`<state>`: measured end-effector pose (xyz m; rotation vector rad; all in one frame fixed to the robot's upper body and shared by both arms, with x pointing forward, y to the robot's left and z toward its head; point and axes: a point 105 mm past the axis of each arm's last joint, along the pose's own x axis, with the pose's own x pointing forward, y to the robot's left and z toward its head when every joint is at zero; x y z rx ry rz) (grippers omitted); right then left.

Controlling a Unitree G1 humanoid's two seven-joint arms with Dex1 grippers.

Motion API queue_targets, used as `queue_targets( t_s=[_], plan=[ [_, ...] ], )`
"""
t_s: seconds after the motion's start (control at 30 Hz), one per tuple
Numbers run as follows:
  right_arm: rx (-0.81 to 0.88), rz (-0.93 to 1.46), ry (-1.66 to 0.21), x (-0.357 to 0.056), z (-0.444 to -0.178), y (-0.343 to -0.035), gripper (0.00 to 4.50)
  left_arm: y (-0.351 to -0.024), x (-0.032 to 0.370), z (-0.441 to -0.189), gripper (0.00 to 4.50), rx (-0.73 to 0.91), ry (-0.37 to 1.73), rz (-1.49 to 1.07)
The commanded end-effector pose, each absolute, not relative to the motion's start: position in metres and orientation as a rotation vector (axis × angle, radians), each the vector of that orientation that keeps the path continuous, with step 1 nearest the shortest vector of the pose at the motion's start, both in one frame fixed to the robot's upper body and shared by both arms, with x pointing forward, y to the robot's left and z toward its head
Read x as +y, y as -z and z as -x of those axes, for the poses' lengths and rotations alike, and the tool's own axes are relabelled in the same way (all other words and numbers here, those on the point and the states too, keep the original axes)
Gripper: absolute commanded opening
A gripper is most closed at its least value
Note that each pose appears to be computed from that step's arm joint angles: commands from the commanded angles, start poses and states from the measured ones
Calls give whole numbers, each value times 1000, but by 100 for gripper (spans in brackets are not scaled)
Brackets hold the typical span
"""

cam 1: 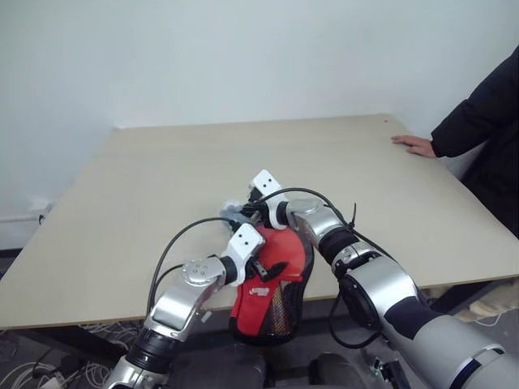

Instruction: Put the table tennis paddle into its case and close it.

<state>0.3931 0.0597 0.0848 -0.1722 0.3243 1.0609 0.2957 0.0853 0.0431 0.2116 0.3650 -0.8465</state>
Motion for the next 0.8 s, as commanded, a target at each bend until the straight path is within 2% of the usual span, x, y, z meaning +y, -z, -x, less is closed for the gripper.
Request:
queue_targets(
  t_s=[0.03, 0.33, 0.67, 0.8],
  plan=[
    [244, 184, -1036, 62, -403, -109, 2, -35, 103, -301, 450, 410, 758, -249],
    [250, 185, -1047, 65, -400, -105, 2, -34, 113, -303, 450, 421, 693, -267],
    [244, 183, -1039, 66, -402, -110, 2, -38, 93, -294, 450, 432, 778, -194],
    [234, 175, -1010, 65, -406, -114, 2, -29, 93, -289, 450, 487, 787, -181]
  ],
)
